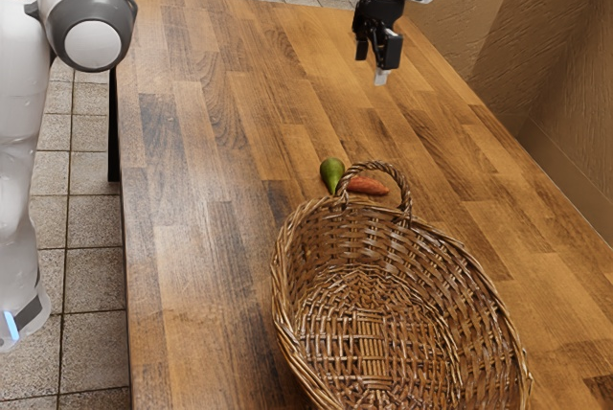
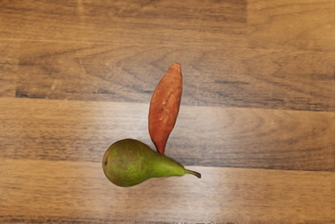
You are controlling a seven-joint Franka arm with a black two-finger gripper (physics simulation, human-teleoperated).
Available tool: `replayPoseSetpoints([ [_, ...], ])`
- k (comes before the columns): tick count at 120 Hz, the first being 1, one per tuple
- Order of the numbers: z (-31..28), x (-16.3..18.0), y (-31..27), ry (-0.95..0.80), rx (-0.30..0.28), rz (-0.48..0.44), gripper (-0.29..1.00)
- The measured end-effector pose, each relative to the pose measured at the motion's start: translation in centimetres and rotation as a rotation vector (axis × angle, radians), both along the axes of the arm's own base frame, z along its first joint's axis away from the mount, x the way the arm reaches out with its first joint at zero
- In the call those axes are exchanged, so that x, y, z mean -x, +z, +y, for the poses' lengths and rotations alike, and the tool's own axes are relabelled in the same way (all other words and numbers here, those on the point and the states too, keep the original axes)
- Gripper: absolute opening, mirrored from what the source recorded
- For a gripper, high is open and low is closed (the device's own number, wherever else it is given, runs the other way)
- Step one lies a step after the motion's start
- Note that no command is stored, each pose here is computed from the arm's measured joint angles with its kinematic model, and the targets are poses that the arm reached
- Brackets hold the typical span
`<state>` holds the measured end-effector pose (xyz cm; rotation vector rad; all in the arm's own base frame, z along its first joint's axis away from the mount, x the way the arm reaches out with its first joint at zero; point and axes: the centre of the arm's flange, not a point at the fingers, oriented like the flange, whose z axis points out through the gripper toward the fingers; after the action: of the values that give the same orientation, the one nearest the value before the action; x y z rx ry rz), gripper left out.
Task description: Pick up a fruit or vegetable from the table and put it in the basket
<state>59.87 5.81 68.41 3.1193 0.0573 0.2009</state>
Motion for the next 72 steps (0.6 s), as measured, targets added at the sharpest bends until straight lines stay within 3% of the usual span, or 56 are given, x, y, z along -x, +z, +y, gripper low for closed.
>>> replayPoseSetpoints([
  [34,-1.2,0.0,0.4,-0.065,-0.001,-0.007,0.70],
  [53,-5.6,-3.8,-7.7,-0.192,-0.007,0.129,0.70],
  [72,-6.8,-4.2,-15.0,-0.277,-0.019,0.241,0.70],
])
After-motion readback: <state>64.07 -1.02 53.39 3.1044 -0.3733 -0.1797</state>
